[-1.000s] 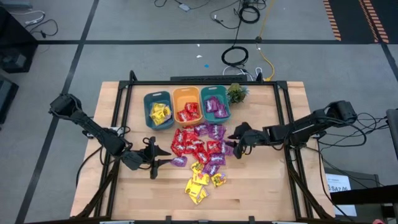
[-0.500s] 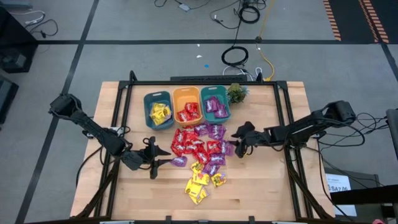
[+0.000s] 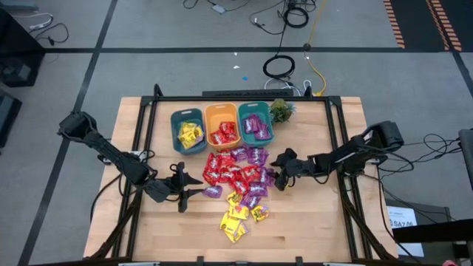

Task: Sort candy
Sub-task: Put the purple candy into the green bin

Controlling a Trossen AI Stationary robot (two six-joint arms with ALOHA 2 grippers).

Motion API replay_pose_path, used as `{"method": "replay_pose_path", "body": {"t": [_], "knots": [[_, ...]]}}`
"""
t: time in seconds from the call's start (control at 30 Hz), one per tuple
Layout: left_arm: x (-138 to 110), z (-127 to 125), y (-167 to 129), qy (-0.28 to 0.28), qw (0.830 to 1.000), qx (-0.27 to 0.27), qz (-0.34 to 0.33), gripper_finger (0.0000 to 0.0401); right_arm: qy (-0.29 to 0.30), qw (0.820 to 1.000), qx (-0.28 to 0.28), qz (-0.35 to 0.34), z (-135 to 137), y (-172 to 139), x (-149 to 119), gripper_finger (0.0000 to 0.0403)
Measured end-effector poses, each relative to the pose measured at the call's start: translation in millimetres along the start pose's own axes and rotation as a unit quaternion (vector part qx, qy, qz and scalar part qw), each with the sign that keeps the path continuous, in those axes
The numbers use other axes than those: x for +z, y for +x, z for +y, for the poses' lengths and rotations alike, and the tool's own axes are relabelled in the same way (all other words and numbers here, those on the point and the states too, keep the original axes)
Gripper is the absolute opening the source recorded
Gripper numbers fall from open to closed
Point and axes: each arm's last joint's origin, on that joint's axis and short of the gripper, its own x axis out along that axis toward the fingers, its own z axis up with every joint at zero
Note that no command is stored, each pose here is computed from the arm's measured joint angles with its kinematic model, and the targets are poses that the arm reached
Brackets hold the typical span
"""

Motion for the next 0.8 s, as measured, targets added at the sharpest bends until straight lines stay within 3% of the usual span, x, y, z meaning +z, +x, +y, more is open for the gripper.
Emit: {"method": "replay_pose_path", "body": {"t": [0.1, 0.2, 0.47, 0.8], "knots": [[0, 0, 0, 0.000, 1.000, 0.000, 0.000, 0.0140, -0.006, 1.000, -0.013, 0.005, 0, 5, -6, 0.0236], [0, 0, 0, 0.000, 1.000, 0.000, -0.001, 0.0140, -0.004, 1.000, -0.018, 0.010, 1, 6, -9, 0.0210], [0, 0, 0, 0.000, 1.000, 0.001, -0.001, 0.0140, -0.007, 1.000, 0.020, 0.023, 7, 0, -9, 0.0020], [0, 0, 0, -0.003, 1.000, 0.001, -0.001, 0.0140, -0.002, 0.999, 0.046, 0.001, 15, -27, 20, 0.0002]]}}
